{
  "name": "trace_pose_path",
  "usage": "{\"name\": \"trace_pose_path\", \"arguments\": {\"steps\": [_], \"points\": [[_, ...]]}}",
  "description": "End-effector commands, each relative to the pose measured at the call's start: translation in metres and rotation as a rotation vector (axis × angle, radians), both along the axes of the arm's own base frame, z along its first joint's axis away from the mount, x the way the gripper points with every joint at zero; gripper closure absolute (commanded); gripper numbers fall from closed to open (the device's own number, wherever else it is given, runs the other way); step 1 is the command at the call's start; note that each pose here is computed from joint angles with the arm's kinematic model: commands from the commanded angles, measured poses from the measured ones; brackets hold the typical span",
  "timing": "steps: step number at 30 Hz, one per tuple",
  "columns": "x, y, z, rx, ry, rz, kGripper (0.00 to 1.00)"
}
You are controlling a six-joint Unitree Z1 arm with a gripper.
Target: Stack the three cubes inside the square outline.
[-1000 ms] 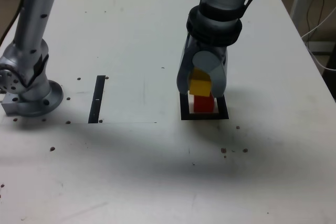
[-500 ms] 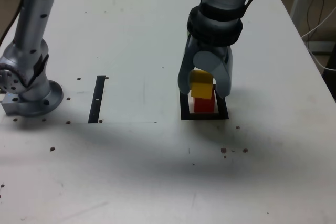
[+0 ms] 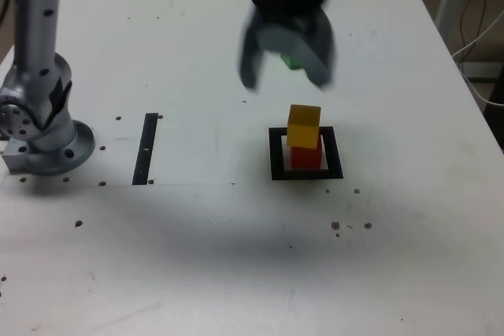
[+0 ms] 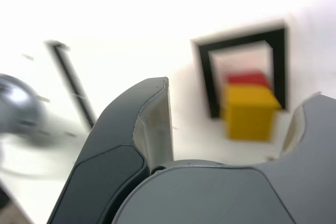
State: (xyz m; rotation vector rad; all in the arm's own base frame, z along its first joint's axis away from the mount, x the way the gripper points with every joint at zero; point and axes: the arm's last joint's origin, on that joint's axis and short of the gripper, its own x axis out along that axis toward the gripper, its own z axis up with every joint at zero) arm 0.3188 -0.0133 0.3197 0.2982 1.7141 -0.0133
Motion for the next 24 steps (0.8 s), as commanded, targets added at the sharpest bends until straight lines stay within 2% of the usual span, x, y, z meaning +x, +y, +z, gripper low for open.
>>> {"name": "trace_pose_path", "arguments": {"steps": [1,6,12,15,17,24], "points": [[-0.015,0.018,0.019,0.018,-0.033,-0.011,0.01],[-0.023,0.06,0.04,0.043,-0.069,-0.056,0.0],[-0.012,0.118,0.051,0.067,-0.08,-0.097,0.0],[-0.003,0.148,0.052,0.074,-0.068,-0.132,0.0],[0.004,0.168,0.048,0.065,-0.045,-0.154,0.0],[0.022,0.223,0.0,-0.033,0.068,-0.158,0.0]]}}
